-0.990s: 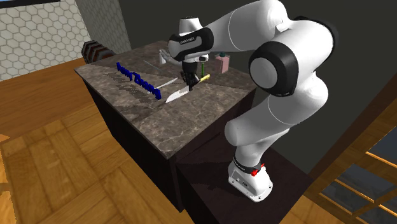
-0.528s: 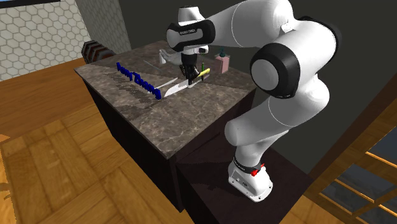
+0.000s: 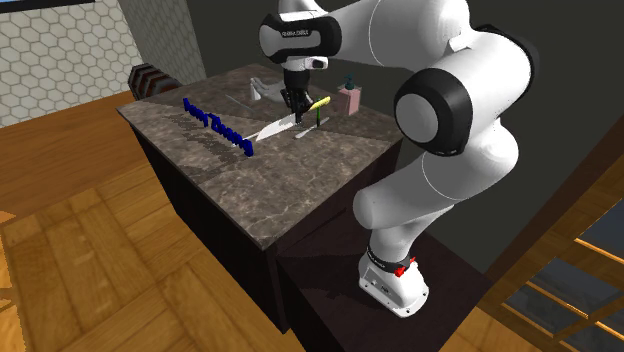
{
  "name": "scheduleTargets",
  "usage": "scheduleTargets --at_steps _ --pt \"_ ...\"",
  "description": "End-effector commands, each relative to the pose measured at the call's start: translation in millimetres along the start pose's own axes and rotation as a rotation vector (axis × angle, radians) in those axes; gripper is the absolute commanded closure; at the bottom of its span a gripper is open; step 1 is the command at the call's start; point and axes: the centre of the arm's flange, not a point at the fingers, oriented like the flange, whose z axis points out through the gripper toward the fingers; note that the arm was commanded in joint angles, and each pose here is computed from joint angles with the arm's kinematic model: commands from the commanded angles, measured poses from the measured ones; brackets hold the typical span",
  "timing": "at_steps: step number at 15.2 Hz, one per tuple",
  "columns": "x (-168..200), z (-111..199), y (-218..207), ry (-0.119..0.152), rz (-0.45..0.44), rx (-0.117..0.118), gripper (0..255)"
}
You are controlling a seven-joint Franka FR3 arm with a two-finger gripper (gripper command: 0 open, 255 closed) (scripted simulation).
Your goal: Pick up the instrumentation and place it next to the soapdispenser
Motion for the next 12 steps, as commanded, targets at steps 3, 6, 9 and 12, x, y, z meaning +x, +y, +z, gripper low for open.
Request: scheduleTargets --at_steps 3,6,9,12 --pt "0 -22 0 0.000 0.000 0.000 255" --pt "0 -38 0 0.000 0.000 0.000 255" --pt "0 -54 0 0.000 0.000 0.000 255" --pt "26 -57 2 0.000 0.000 0.000 255"
